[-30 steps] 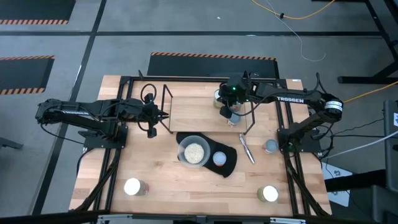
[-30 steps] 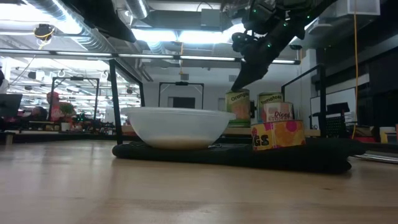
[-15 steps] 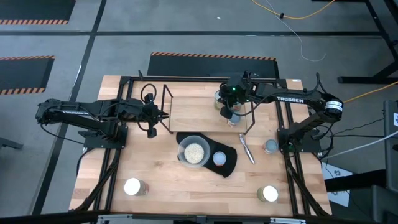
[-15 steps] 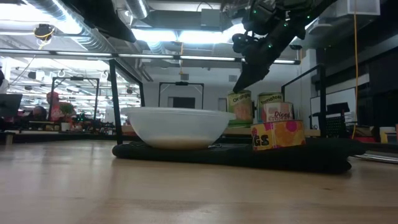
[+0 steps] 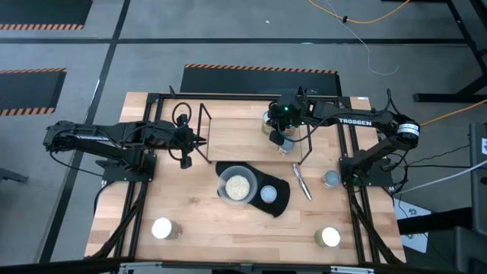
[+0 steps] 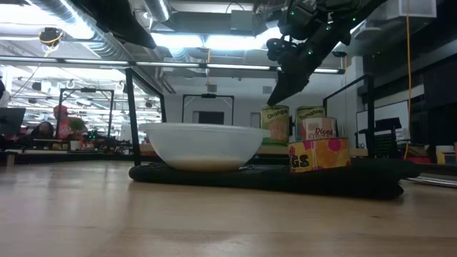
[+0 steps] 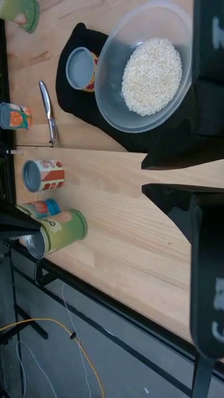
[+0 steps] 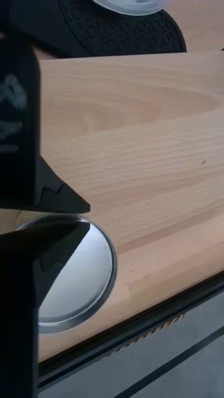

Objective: Pick and place cans onto a shelf
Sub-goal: Put the large canned orange on the shelf, then put the small canned oranges on the shelf

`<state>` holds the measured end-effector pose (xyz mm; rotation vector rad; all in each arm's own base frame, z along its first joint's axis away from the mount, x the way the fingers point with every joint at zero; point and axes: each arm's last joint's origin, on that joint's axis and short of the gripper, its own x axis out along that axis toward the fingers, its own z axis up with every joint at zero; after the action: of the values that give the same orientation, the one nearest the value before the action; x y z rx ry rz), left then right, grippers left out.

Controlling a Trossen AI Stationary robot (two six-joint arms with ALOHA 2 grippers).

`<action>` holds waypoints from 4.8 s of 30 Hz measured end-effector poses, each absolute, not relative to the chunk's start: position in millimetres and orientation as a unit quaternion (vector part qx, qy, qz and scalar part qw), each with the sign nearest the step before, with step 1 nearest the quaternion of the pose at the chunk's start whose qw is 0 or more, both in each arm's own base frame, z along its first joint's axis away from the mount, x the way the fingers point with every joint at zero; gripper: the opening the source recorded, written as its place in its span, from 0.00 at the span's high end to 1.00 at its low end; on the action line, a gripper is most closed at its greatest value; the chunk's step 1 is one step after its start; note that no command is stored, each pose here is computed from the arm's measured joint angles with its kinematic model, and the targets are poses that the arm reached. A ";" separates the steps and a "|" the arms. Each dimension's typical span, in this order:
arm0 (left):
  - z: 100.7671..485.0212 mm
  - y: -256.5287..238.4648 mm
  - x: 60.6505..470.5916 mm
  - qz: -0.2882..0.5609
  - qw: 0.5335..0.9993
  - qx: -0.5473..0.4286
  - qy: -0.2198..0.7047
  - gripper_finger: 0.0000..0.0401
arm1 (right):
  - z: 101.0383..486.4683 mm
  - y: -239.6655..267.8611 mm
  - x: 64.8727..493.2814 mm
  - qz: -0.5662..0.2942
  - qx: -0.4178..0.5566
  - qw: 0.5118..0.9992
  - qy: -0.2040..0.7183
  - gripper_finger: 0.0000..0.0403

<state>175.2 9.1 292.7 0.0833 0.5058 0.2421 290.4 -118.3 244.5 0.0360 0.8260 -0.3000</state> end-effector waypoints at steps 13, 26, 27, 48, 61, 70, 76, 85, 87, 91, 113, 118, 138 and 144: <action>292.6 9.2 175.1 0.120 0.960 0.041 0.250 0.90 | 244.6 -118.3 290.4 -0.145 0.016 0.905 0.400 0.84; 292.7 9.1 175.2 0.119 0.960 0.042 0.249 0.90 | 297.7 -81.6 246.7 -0.124 0.026 0.921 0.369 0.84; 292.6 9.1 175.2 0.119 0.960 0.042 0.250 0.90 | 302.8 -76.5 240.3 -0.123 0.039 0.922 0.366 0.84; 292.8 9.1 175.2 0.119 0.960 0.040 0.249 0.90 | 298.6 37.6 160.7 -0.036 0.219 0.802 0.555 0.84; 292.6 9.1 175.2 0.122 0.960 0.031 0.248 0.90 | 219.1 59.7 131.2 -0.105 0.196 0.711 0.667 0.84; 292.7 9.1 175.2 0.122 0.960 0.032 0.248 0.90 | 201.2 56.2 124.2 -0.131 0.175 0.700 0.680 0.84; 292.7 9.1 175.2 0.122 0.960 0.032 0.248 0.90 | 195.7 55.2 122.9 -0.139 0.171 0.700 0.679 0.84; 292.6 9.1 175.1 0.122 0.960 0.032 0.249 0.90 | 185.4 55.4 122.9 -0.132 0.173 0.703 0.677 0.84; 292.6 9.2 175.1 0.122 0.960 0.032 0.248 0.90 | 185.4 55.3 122.8 -0.132 0.174 0.704 0.676 0.84; 292.8 9.1 175.2 0.122 0.960 0.032 0.248 0.90 | 185.8 55.4 123.1 -0.131 0.174 0.705 0.675 0.84; 292.7 9.1 175.2 0.122 0.961 0.032 0.248 0.90 | 206.0 59.1 131.2 -0.135 0.209 0.716 0.652 0.84; 292.7 9.1 175.2 0.122 0.960 0.032 0.248 0.90 | 193.2 58.2 129.2 -0.146 0.217 0.711 0.653 0.84; 292.8 9.1 175.2 0.122 0.961 0.032 0.248 0.90 | 187.5 57.2 130.1 -0.153 0.206 0.725 0.640 0.84; 292.8 9.2 175.2 0.122 0.960 0.032 0.248 0.90 | 187.5 56.7 130.2 -0.158 0.202 0.728 0.636 0.84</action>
<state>175.2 9.2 292.8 0.0639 0.5029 0.2474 130.2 56.7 187.5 0.4443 1.4012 -0.3491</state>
